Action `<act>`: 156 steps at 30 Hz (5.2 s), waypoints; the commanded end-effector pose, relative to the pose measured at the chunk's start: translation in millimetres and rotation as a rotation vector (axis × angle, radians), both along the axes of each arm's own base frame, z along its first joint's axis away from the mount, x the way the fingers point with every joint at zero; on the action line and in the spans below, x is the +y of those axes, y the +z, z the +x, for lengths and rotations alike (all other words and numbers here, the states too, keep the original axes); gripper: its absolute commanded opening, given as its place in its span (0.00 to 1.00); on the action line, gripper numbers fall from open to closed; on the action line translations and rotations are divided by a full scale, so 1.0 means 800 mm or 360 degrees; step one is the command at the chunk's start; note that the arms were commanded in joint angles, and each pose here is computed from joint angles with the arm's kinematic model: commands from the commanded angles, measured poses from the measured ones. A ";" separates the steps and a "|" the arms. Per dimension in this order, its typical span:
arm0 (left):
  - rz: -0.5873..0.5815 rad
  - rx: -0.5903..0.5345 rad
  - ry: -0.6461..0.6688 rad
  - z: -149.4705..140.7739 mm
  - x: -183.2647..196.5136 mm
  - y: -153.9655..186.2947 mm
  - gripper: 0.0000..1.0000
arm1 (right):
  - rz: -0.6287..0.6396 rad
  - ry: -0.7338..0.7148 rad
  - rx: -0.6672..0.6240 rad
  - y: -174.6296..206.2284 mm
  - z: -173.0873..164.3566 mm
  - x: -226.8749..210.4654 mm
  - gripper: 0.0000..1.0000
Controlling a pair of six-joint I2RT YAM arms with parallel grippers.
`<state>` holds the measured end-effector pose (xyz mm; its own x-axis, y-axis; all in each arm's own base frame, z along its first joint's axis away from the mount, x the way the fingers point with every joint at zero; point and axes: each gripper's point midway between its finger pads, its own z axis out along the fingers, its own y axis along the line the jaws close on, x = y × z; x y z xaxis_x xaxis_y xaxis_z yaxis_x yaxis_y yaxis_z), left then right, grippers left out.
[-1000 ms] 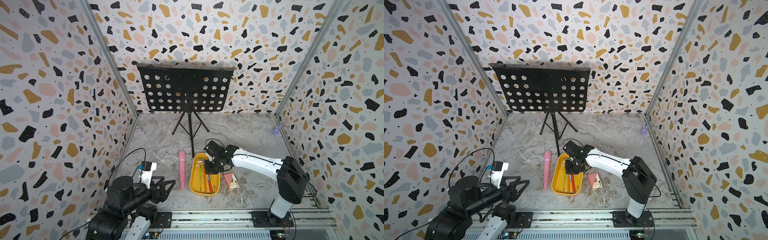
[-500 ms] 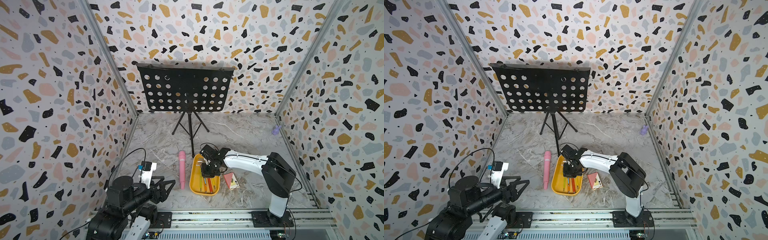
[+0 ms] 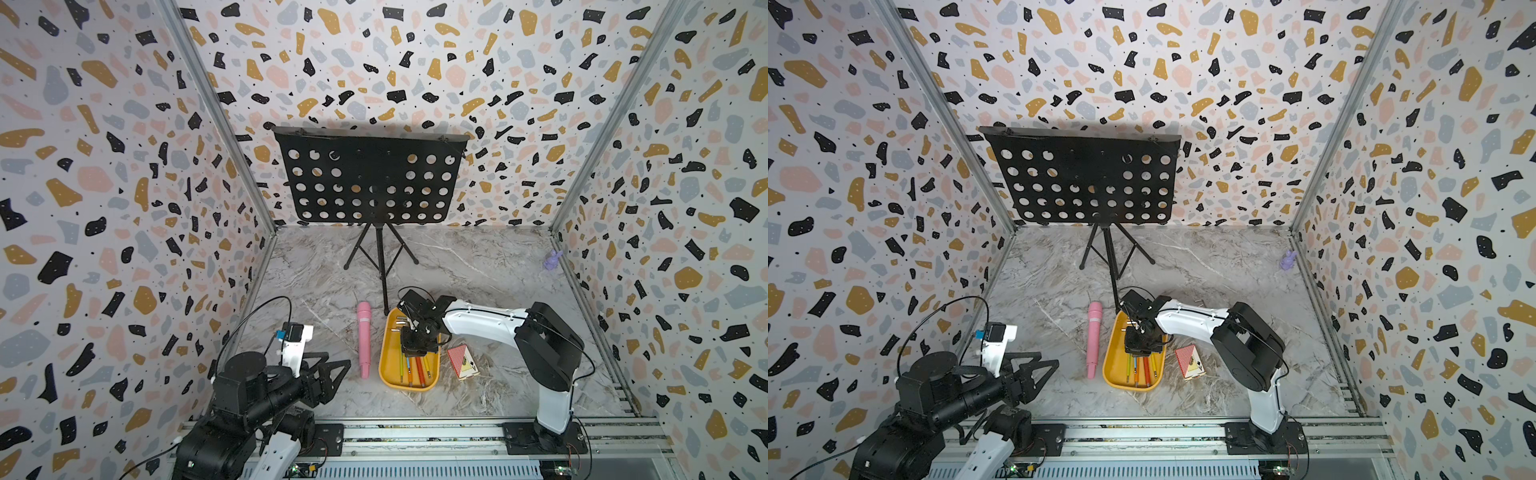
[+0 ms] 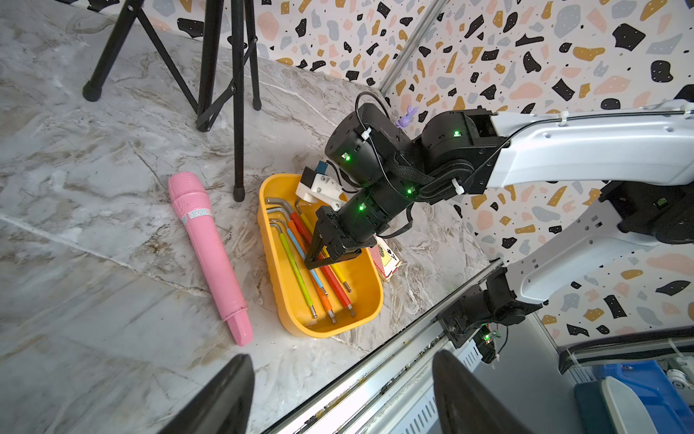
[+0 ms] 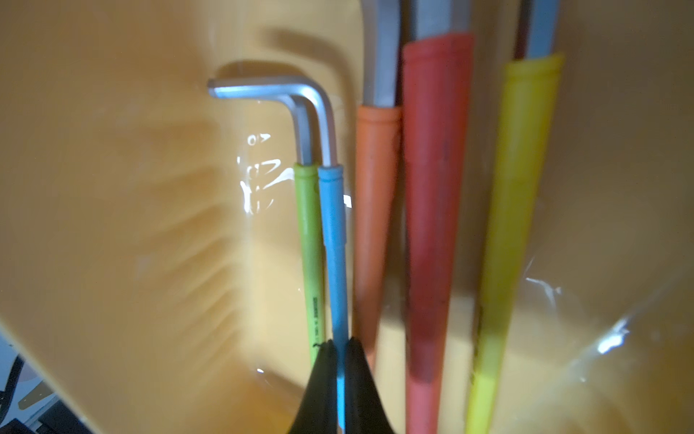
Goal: Put the hex key on the desktop into the storage box
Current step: Place the Allen key in the storage box, then pick up the Allen key from the center of the board, then place the Allen key in the storage box.
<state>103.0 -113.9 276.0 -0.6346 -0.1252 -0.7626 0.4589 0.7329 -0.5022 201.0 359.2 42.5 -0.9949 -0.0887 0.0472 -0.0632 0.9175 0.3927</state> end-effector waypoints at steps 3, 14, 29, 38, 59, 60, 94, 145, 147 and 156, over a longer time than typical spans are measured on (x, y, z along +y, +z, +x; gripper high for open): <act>-0.0007 -0.0037 0.0010 0.004 0.000 0.004 0.78 | -0.0010 -0.0024 -0.0020 0.011 0.007 0.007 0.00; -0.0007 -0.0034 0.0011 0.004 0.000 0.003 0.78 | -0.0013 -0.0004 -0.0076 0.022 0.012 0.005 0.19; -0.0005 -0.0033 0.0013 0.005 0.000 0.003 0.78 | -0.0037 0.0094 -0.0437 0.087 0.038 -0.020 0.19; -0.0005 -0.0032 0.0012 0.005 0.000 0.003 0.78 | -0.0161 0.0133 -0.0722 0.130 0.080 -0.082 0.21; -0.0006 -0.0034 0.0014 0.005 0.000 0.003 0.78 | -0.0472 -0.0053 -0.0485 0.053 0.167 -0.243 0.25; -0.0007 -0.0033 0.0013 0.005 0.000 0.003 0.78 | -0.0488 -0.0058 -0.0472 0.049 0.169 -0.246 0.26; -0.0006 -0.0021 0.0017 0.006 0.000 0.002 0.78 | -0.0656 0.0081 -0.0266 -0.018 0.188 -0.262 0.29; -0.0005 -0.0024 0.0026 0.007 0.001 0.003 0.78 | -0.0234 0.0043 -0.0503 0.115 0.146 -0.175 0.00; -0.0005 -0.0023 0.0028 0.007 0.001 0.003 0.78 | -0.0184 0.0051 -0.0518 0.127 0.138 -0.160 0.00; -0.0004 -0.0022 0.0027 0.007 0.001 0.002 0.78 | 0.0015 0.0060 -0.0492 0.144 0.094 -0.093 0.00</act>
